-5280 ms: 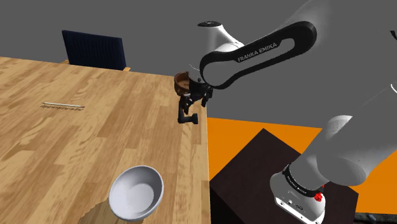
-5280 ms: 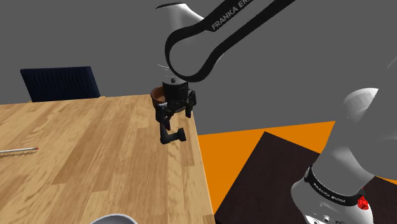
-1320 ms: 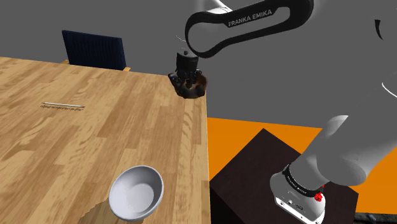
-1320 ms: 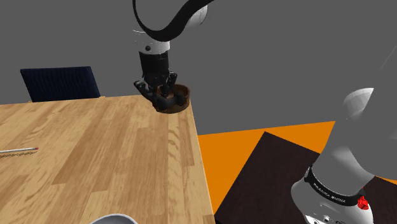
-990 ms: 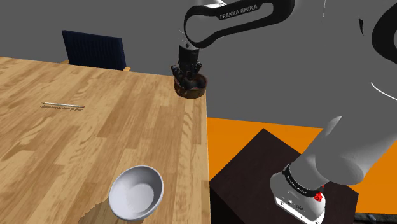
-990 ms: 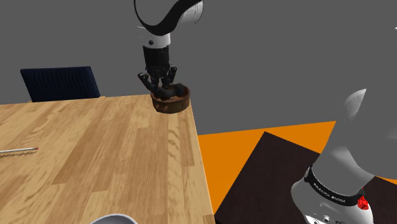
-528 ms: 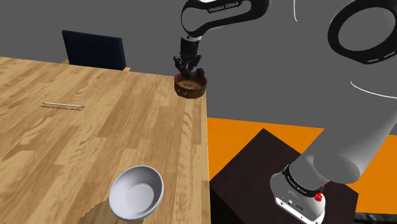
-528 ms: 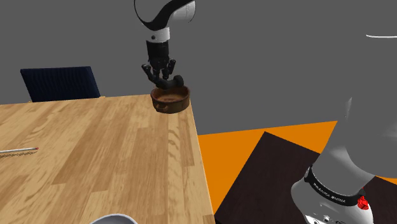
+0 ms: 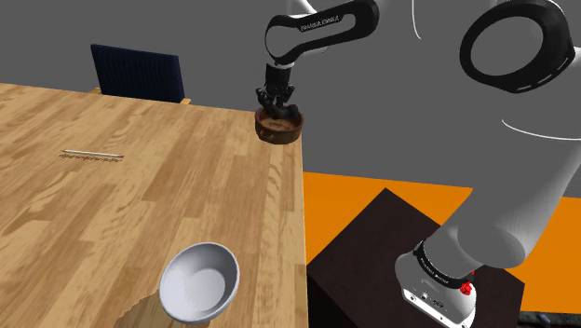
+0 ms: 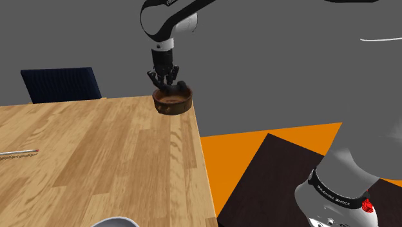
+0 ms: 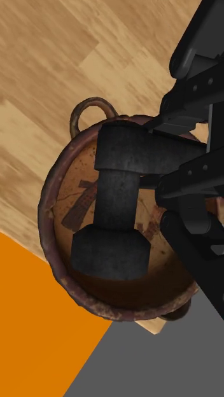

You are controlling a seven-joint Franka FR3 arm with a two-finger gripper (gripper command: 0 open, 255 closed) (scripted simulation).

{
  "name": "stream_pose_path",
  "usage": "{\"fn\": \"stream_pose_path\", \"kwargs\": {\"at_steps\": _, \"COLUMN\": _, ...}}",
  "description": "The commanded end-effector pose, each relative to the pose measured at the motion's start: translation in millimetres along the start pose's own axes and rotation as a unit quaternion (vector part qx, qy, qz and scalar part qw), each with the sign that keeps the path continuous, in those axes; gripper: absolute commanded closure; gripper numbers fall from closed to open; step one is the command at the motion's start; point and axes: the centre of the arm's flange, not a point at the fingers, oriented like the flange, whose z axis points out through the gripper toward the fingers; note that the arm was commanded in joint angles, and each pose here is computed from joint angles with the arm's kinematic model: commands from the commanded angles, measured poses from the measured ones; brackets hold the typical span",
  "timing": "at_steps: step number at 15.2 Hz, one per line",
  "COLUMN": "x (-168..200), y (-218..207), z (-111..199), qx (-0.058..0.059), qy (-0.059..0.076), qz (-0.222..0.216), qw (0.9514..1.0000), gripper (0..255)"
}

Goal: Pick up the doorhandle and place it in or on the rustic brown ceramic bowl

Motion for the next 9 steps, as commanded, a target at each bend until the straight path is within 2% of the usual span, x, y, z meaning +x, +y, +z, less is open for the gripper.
{"fn": "stream_pose_path", "kwargs": {"at_steps": 1, "x": 0.3, "y": -0.1, "z": 10.7, "qx": 0.0, "qy": 0.0, "qz": 0.0, "qw": 1.0, "gripper": 255}}
{"fn": "stream_pose_path", "kwargs": {"at_steps": 5, "x": -0.5, "y": 0.3, "z": 31.4, "qx": 0.0, "qy": 0.0, "qz": 0.0, "qw": 1.0, "gripper": 255}}
{"fn": "stream_pose_path", "kwargs": {"at_steps": 9, "x": -0.5, "y": 0.3, "z": 31.4, "qx": 0.0, "qy": 0.0, "qz": 0.0, "qw": 1.0, "gripper": 255}}
